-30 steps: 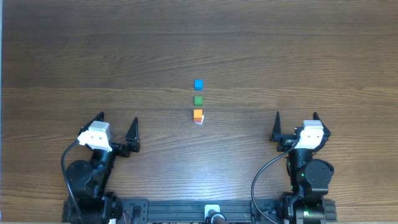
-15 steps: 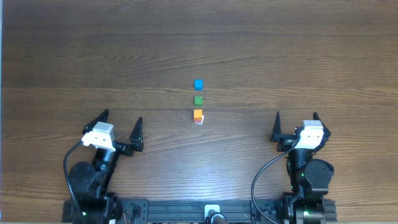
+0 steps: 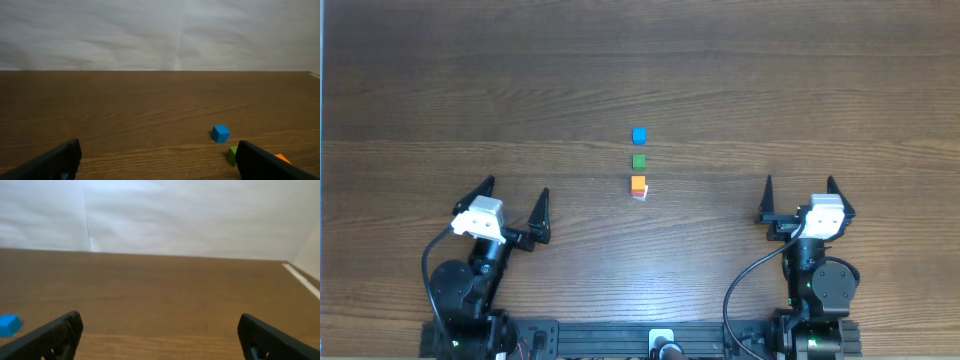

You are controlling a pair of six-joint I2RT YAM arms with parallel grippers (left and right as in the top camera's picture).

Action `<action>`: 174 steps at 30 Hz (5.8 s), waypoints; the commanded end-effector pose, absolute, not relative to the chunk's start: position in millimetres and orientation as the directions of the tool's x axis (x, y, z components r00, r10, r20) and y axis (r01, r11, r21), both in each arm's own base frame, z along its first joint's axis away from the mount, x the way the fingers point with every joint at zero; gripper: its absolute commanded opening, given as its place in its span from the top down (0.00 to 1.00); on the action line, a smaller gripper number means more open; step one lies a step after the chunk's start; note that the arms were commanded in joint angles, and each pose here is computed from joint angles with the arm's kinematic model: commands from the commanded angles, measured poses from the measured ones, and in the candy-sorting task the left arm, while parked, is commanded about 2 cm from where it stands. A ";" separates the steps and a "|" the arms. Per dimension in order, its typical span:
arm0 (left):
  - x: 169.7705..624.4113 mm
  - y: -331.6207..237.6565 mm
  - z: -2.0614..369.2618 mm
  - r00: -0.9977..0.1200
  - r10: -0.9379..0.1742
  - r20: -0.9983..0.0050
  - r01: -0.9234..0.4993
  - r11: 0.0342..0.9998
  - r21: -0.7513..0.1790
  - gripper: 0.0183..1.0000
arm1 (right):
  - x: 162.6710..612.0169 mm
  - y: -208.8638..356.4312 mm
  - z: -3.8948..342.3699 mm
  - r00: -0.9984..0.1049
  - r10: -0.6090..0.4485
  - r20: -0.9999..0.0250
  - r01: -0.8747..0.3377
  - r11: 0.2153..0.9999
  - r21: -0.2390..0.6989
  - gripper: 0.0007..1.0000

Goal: Stack Cubes

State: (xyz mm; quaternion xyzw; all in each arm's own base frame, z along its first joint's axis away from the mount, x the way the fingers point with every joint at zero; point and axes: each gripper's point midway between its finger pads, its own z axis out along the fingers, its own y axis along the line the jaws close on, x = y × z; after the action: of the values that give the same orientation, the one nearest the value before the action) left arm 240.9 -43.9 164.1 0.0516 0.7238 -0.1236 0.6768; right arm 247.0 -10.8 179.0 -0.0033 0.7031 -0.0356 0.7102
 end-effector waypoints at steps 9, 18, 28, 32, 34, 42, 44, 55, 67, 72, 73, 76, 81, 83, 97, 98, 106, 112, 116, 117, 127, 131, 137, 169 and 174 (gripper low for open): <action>240.5 -46.6 162.4 -0.074 -0.079 -0.994 0.257 0.962 -0.095 0.00 | 221.4 27.7 309.4 0.245 0.085 -0.966 -0.189 0.981 0.038 0.01; 240.5 -46.6 162.4 -0.074 -0.079 -0.994 0.257 0.962 -0.095 0.00 | 256.0 72.1 387.5 -0.028 0.023 -0.999 -0.367 0.930 0.031 0.01; 240.5 -46.6 162.4 -0.074 -0.079 -0.994 0.257 0.962 -0.095 0.00 | 357.0 188.4 341.2 -0.496 -0.195 -0.846 -0.463 0.884 0.068 0.01; 240.5 -46.6 162.4 -0.074 -0.079 -0.994 0.257 0.962 -0.095 0.00 | 389.3 228.2 285.6 -0.635 -0.263 -0.726 -0.427 0.903 0.046 0.01; 240.5 -46.6 162.3 -0.075 -0.079 -0.994 0.257 0.962 -0.095 0.00 | 401.2 240.3 259.5 -0.693 -0.238 -0.681 -0.393 0.916 0.080 0.01; 240.5 -46.6 162.4 -0.074 -0.079 -0.994 0.257 0.962 -0.095 0.00 | 405.6 248.9 166.0 -0.868 -0.163 -0.469 -0.255 0.957 0.141 0.01; 240.5 -46.6 162.4 -0.074 -0.079 -0.994 0.257 0.962 -0.095 0.00 | 401.3 251.2 145.0 -0.902 -0.149 -0.406 -0.230 0.960 0.158 0.01; 240.5 -46.6 162.4 -0.074 -0.079 -0.994 0.257 0.962 -0.095 0.00 | 377.7 258.7 56.8 -0.982 -0.082 -0.173 -0.102 0.988 0.113 0.01; 240.5 -46.6 162.4 -0.074 -0.079 -0.994 0.257 0.962 -0.095 0.00 | 361.6 263.7 27.3 -0.989 -0.116 -0.096 -0.123 0.990 0.072 0.03; 240.5 -46.6 162.3 -0.075 -0.079 -0.994 0.257 0.962 -0.095 0.00 | 358.5 261.5 13.5 -0.991 -0.117 -0.065 -0.121 0.991 0.056 0.04; 240.5 -46.6 162.4 -0.074 -0.079 -0.994 0.257 0.962 -0.095 0.00 | 358.3 261.3 11.7 -0.991 -0.117 -0.062 -0.121 0.991 0.054 0.04; 240.6 -46.6 162.2 -0.075 -0.078 -0.994 0.257 0.962 -0.095 0.00 | 357.1 260.0 7.0 -0.993 -0.110 -0.051 -0.113 0.993 0.045 0.07; 240.5 -46.6 162.4 -0.074 -0.079 -0.994 0.257 0.962 -0.095 0.00 | 356.5 259.0 4.2 -0.994 -0.103 -0.045 -0.105 0.994 0.041 0.12; 240.5 -46.6 162.4 -0.074 -0.079 -0.994 0.257 0.962 -0.095 0.00 | 356.4 259.0 4.2 -0.994 -0.103 -0.044 -0.104 0.994 0.041 0.16; 240.5 -46.6 162.4 -0.074 -0.079 -0.994 0.257 0.962 -0.095 0.00 | 352.5 255.9 4.0 -0.994 -0.103 -0.027 -0.104 0.994 0.030 0.38; 240.5 -46.6 162.4 -0.074 -0.079 -0.994 0.257 0.962 -0.095 0.00 | 352.2 255.7 4.0 -0.994 -0.103 -0.025 -0.104 0.994 0.030 0.40; 240.5 -46.6 162.4 -0.074 -0.079 -0.994 0.257 0.962 -0.095 0.00 | 352.5 256.0 4.0 -0.994 -0.104 -0.026 -0.105 0.994 0.031 0.55; 240.5 -46.6 162.4 -0.074 -0.079 -0.994 0.257 0.962 -0.095 0.00 | 353.4 257.2 4.0 -0.994 -0.108 -0.032 -0.109 0.993 0.034 0.59; 240.5 -46.6 162.4 -0.074 -0.079 -0.994 0.257 0.962 -0.095 0.00 | 353.6 257.4 4.0 -0.994 -0.108 -0.033 -0.109 0.993 0.035 0.63; 240.5 -46.6 162.4 -0.074 -0.079 -0.994 0.257 0.962 -0.095 0.00 | 353.8 257.6 4.1 -0.994 -0.108 -0.033 -0.109 0.993 0.036 0.64; 240.5 -46.6 162.4 -0.074 -0.079 -0.994 0.257 0.962 -0.095 0.00 | 354.4 261.1 4.2 -0.993 -0.116 -0.035 -0.117 0.992 0.053 0.71; 240.5 -46.6 162.4 -0.074 -0.079 -0.994 0.257 0.962 -0.095 0.00 | 354.9 261.5 4.4 -0.993 -0.115 -0.038 -0.117 0.992 0.055 0.74; 240.5 -46.6 162.4 -0.074 -0.079 -0.994 0.257 0.962 -0.095 0.00 | 355.4 261.9 6.0 -0.993 -0.115 -0.041 -0.117 0.991 0.057 0.77; 240.5 -46.6 162.4 -0.074 -0.079 -0.994 0.257 0.962 -0.095 0.00 | 334.7 240.9 161.0 -0.979 -0.109 -0.174 -0.117 0.992 0.039 0.99; 240.5 -46.6 162.4 -0.074 -0.079 -0.994 0.257 0.962 -0.095 0.00 | 315.2 247.2 153.7 -0.984 -0.127 -0.128 -0.130 0.991 0.017 0.99</action>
State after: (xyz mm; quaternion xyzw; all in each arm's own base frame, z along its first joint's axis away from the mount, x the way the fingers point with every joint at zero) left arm 240.9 -43.9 164.6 0.0517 0.7232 -0.1236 0.6775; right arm 322.5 242.1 150.0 -0.0662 0.9960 0.0177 0.0573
